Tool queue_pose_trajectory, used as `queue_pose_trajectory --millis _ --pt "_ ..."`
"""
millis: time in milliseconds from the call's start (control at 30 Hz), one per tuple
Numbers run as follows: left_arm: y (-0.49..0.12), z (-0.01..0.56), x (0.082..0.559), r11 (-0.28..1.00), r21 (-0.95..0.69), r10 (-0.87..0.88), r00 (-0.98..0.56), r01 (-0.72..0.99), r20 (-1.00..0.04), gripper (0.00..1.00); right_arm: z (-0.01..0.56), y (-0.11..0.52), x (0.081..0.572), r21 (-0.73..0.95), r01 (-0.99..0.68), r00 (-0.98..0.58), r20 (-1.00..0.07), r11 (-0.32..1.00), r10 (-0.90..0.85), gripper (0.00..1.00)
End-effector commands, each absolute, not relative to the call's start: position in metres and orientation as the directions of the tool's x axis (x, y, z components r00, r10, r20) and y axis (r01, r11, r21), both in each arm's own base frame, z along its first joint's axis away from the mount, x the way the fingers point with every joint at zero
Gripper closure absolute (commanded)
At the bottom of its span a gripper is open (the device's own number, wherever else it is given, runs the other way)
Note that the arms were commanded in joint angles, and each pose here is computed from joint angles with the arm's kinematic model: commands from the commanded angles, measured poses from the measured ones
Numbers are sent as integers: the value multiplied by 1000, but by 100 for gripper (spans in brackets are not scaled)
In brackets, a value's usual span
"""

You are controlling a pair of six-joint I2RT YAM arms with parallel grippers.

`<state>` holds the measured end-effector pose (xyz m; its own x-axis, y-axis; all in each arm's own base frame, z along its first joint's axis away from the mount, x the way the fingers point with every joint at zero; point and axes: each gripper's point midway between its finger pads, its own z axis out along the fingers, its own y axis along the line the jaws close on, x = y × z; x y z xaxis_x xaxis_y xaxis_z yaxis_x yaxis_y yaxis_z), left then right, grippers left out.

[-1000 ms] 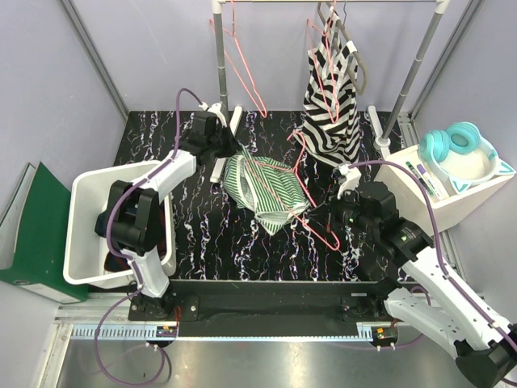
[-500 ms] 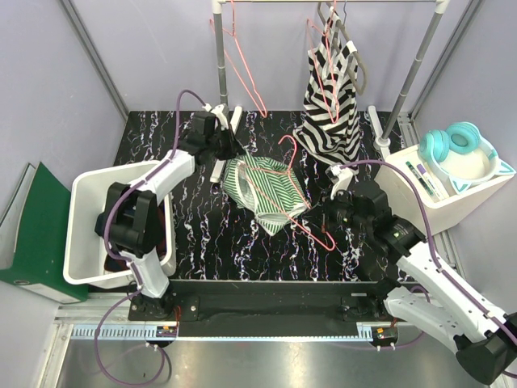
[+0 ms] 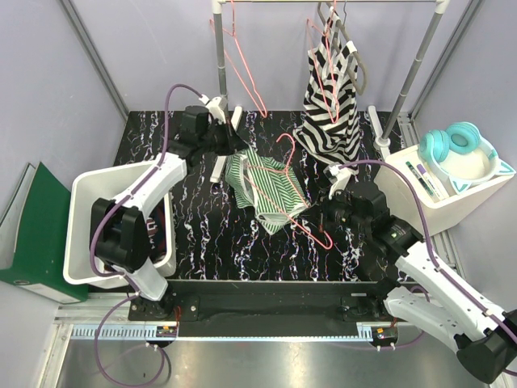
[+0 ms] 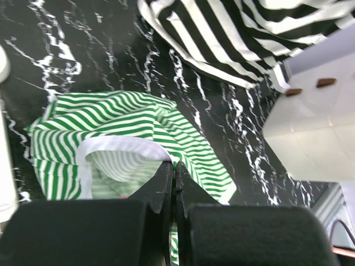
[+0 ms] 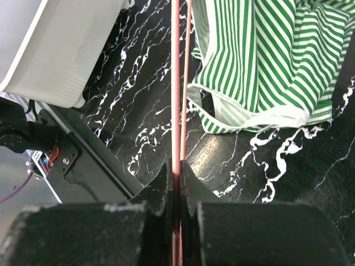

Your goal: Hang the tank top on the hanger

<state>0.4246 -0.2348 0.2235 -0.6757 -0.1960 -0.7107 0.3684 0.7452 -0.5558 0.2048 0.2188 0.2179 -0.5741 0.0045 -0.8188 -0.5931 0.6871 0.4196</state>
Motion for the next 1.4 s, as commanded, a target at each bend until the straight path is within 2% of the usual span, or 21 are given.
queue_pose_trajectory --millis 0,500,567,633,667,700,733,767,800,833,867,1100,1267,1367 --pt "-263 259 396 662 -578 -170 -656 477 -736 100 238 230 213 390 -650 -484 -874 652 40 100" --pt "-312 340 312 482 -572 -163 -573 664 -803 100 249 230 214 391 -667 -427 -898 634 104 100" --pt "-308 338 308 490 -559 -168 -557 669 -813 100 250 231 213 391 -670 -419 -901 631 113 100" --pt "-297 329 317 561 -528 -176 -532 637 -828 98 252 231 213 395 -674 -410 -903 624 128 100" --pt "-291 320 320 597 -511 -158 -534 619 -831 93 253 231 213 397 -675 -409 -903 623 132 100" --pt "-285 314 326 638 -493 -158 -526 592 -836 74 253 232 212 401 -675 -411 -902 619 136 100" --pt "-281 308 329 663 -479 -151 -525 575 -838 61 253 232 212 402 -678 -408 -902 615 139 100" --pt "-277 302 330 686 -463 -136 -526 561 -840 40 253 233 212 404 -679 -408 -902 613 142 100" --pt "-273 300 333 707 -452 -138 -520 544 -843 12 255 233 212 407 -680 -407 -901 610 148 100" --pt "-270 300 333 715 -444 -137 -514 541 -847 4 254 233 212 409 -679 -408 -901 609 149 100" --pt "-269 301 332 720 -432 -131 -505 543 -853 1 256 233 212 409 -682 -404 -902 606 154 100" --pt "-254 331 321 780 -293 -112 -337 553 -935 1 257 237 214 416 -687 -406 -900 596 161 100" --pt "-285 340 296 763 -172 -35 -226 623 -973 3 255 243 217 423 -690 -411 -897 587 164 100" --pt "-302 337 292 753 -165 -34 -213 638 -977 4 254 247 218 432 -693 -418 -893 578 167 100"
